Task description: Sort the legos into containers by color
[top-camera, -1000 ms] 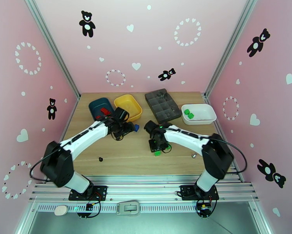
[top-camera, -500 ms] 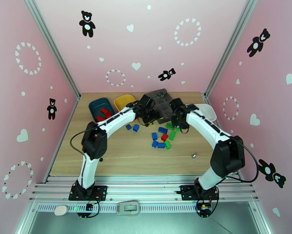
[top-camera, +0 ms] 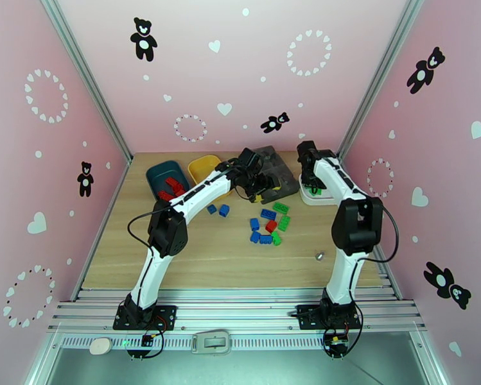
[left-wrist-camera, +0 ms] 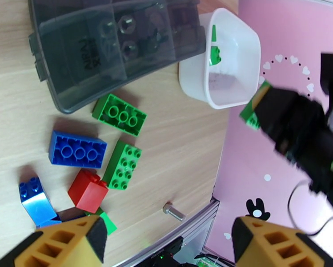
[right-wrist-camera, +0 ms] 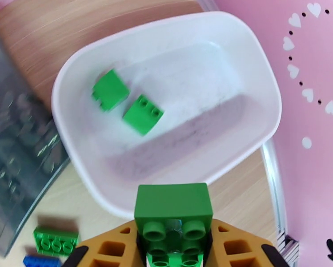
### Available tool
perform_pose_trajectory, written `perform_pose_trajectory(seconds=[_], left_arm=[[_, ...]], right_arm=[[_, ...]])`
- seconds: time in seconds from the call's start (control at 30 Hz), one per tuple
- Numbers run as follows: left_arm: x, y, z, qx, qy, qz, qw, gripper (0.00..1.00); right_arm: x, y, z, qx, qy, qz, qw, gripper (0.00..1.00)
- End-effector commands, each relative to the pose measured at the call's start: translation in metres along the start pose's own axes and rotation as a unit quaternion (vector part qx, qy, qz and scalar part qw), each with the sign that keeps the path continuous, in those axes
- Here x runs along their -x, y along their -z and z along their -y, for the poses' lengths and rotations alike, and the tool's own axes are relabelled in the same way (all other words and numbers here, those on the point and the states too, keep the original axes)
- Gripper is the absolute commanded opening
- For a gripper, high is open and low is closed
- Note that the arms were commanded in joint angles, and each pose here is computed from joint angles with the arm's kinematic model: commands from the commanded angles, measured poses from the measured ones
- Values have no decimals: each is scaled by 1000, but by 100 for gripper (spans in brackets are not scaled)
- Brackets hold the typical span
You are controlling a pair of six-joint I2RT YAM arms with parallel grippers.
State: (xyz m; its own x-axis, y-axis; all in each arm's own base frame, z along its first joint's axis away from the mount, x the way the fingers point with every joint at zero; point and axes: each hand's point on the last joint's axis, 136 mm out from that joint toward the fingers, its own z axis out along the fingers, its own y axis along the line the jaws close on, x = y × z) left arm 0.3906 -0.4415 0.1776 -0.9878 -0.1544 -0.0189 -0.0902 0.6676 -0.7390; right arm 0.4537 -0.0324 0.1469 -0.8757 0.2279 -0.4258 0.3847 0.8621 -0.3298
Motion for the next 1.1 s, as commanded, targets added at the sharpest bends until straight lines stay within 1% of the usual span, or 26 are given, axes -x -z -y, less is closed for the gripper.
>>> perform_pose_trajectory(seconds=[0.0, 0.17, 0.3, 0.37, 0.47, 0.57, 0.63, 0.8, 0.93, 1.07], left_arm=[[-7, -1, -5, 6, -5, -17, 1000, 79], [-9, 2, -7, 11, -8, -13, 1000, 79], [-7, 12, -10, 22, -12, 5, 1000, 79], [-6, 18, -14, 37, -19, 20, 999, 79], [-4, 32, -26, 72, -26, 44, 996, 79], [-5, 46, -41, 106, -30, 68, 992, 79], [-6, 57, -53, 118, -25, 84, 989, 79], [-15, 77, -86, 135, 1, 107, 985, 79], [-26, 90, -107, 146, 15, 117, 982, 79], [-34, 103, -124, 152, 29, 130, 979, 80]], right_arm=[[7, -6, 6, -17, 16, -8, 1000, 45], [12, -8, 2, -8, 27, -8, 1000, 55], [9, 4, -3, 29, 28, -11, 999, 56], [4, 13, -8, 54, 25, -11, 998, 56], [-12, 29, -21, 103, 30, -16, 994, 56], [-34, 48, -37, 149, 39, -26, 988, 57], [-54, 61, -48, 178, 50, -34, 982, 57], [-113, 79, -74, 242, 75, -81, 964, 55], [-163, 86, -87, 257, 113, -114, 953, 54], [-207, 91, -90, 256, 134, -134, 948, 56]])
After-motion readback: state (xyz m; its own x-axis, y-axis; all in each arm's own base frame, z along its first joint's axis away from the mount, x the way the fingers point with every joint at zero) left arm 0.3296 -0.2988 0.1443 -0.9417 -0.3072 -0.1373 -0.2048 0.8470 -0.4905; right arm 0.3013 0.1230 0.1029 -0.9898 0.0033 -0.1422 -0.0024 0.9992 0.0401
